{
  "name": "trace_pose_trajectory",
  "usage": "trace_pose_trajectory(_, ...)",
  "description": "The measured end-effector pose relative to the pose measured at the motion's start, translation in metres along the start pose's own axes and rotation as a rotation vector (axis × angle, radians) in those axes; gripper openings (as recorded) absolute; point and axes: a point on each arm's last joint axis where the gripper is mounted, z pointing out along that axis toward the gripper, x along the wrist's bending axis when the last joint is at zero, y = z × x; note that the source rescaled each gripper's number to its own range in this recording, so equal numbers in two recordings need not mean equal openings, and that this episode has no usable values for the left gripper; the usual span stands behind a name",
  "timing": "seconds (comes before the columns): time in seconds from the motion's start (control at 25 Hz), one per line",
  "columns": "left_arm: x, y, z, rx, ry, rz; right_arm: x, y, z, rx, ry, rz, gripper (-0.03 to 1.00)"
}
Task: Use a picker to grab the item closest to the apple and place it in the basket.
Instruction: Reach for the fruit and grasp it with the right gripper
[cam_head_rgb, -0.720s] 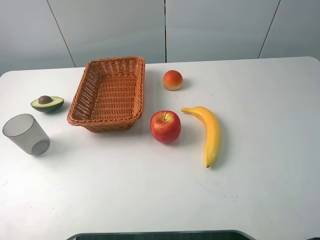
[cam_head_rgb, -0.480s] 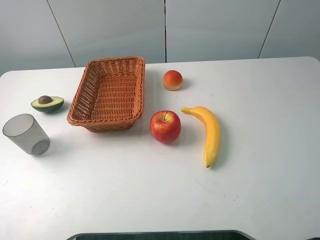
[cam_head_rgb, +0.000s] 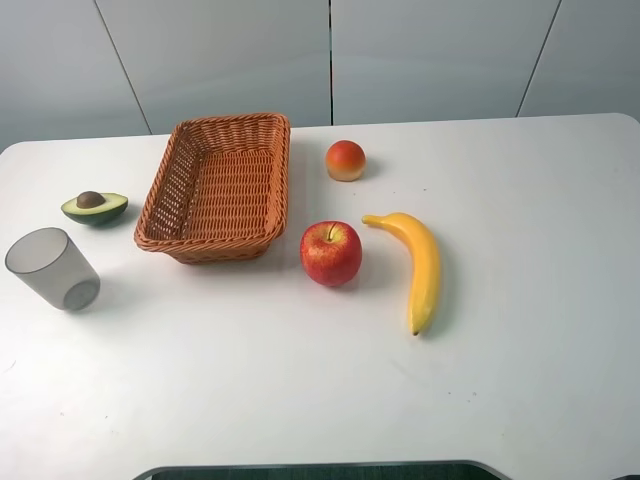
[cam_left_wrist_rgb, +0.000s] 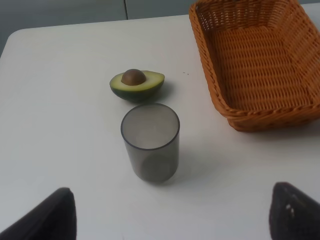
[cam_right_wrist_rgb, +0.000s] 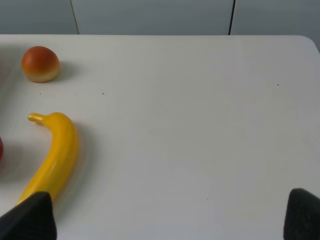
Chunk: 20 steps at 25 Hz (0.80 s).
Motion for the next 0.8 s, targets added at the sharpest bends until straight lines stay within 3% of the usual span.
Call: trace_pose_trajectory(0.8,0.0,0.0,0.0,0.0,0.0,0.0,0.0022,0.0,-0.0001,0.0,0.024,0.012,0.97)
